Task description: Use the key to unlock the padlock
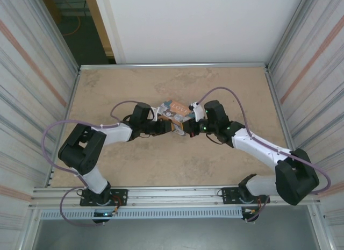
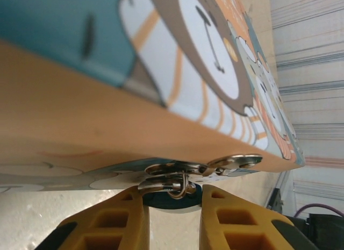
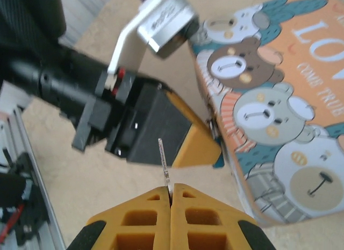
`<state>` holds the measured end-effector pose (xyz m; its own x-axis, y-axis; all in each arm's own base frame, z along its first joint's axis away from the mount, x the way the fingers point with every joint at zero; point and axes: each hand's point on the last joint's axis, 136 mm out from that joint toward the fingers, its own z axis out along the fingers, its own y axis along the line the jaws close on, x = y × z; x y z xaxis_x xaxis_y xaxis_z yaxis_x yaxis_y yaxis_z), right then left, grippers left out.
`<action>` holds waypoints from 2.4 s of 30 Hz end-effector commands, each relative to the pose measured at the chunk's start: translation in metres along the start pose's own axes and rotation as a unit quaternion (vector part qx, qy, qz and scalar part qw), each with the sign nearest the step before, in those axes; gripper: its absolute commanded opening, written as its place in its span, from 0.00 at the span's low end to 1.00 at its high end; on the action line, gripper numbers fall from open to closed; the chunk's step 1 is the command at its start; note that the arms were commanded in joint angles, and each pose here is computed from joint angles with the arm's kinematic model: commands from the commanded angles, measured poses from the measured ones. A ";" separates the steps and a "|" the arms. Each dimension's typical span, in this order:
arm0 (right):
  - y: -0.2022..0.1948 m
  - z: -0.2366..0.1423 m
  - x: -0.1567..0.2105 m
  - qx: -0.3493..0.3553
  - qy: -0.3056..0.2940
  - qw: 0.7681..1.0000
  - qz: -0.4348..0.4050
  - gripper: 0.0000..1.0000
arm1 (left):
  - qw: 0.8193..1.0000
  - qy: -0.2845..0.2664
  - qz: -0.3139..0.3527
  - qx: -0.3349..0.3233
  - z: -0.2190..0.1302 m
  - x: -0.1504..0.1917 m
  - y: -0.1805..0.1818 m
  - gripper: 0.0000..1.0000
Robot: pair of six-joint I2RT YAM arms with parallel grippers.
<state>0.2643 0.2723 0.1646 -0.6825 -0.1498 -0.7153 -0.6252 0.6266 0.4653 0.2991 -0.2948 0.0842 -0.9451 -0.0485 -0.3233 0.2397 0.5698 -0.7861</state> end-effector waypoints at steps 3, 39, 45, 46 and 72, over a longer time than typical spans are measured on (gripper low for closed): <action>-0.003 -0.012 0.026 0.046 0.006 0.997 -0.058 0.00 | 0.999 0.009 -0.016 0.026 -0.011 -0.005 -0.033 0.15; -0.004 0.027 0.070 0.101 -0.003 0.989 -0.111 0.00 | 0.998 0.011 -0.046 0.040 -0.019 -0.001 -0.051 0.14; -0.004 0.032 0.065 0.104 -0.004 0.988 -0.114 0.00 | 0.998 0.012 -0.046 0.039 -0.019 0.000 -0.051 0.14; -0.004 0.033 0.065 0.105 -0.004 0.988 -0.114 0.00 | 0.998 0.012 -0.045 0.039 -0.018 0.000 -0.051 0.14; -0.012 0.040 0.047 0.122 -0.033 0.986 -0.109 0.00 | 0.998 0.016 -0.046 0.038 -0.016 0.002 -0.050 0.14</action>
<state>0.2423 0.2820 0.0880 -0.5367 -0.2966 -0.7899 -0.6488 0.7437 0.1616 0.2789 -0.3008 0.1023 -0.9804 -0.0821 -0.1794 0.1044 0.5558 -0.8248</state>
